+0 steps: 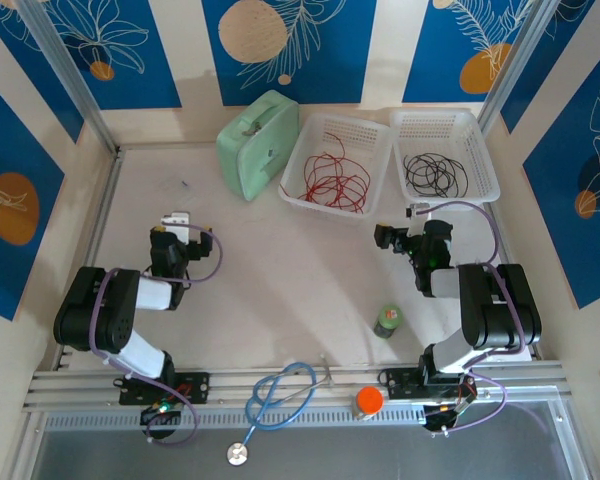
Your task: Untangle the cables
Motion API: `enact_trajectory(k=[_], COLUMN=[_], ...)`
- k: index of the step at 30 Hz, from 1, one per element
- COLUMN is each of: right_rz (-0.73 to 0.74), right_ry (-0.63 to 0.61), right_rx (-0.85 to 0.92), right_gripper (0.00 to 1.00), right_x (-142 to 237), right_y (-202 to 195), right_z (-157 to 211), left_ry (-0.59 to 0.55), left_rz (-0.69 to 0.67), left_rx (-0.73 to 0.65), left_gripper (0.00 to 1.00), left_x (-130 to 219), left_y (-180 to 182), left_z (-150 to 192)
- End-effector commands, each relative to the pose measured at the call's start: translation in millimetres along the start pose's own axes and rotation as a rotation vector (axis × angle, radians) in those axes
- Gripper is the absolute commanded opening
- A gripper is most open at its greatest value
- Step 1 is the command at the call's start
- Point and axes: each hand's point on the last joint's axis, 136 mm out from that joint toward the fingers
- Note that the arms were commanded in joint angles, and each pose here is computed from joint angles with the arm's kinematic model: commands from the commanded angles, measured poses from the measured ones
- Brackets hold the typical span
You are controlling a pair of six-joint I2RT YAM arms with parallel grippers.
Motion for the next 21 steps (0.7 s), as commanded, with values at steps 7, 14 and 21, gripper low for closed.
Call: enact_trajectory(k=[7,14,21], right_rz=[-0.009,-0.01,-0.01], right_ry=[-0.039,-0.039,-0.038], right_rx=[0.018,0.019,0.018], right_gripper=[0.99,0.99,0.99], right_x=[-0.1,-0.1,0.0], right_y=[1.0,1.2,1.2], right_z=[-13.7,-13.5,-13.1], left_ry=[-0.011,-0.002,-0.011], left_rz=[0.015,0.018,0.02], left_rx=[-0.01,-0.01,-0.01], left_gripper=[1.0,1.0,1.0], left_x=[-3.0,-4.6,-2.8], left_y=[-0.6,-1.3,-1.4], left_z=[-5.0,-4.2,-5.2])
Point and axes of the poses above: each hand's point on the last joint's axis, 136 mm out from that joint toward the fingers, its own x axis back along the fingers, its own y axis along the line the jaws close on, z = x × y, and after that the axes turned 1 degree about -x, right-handed
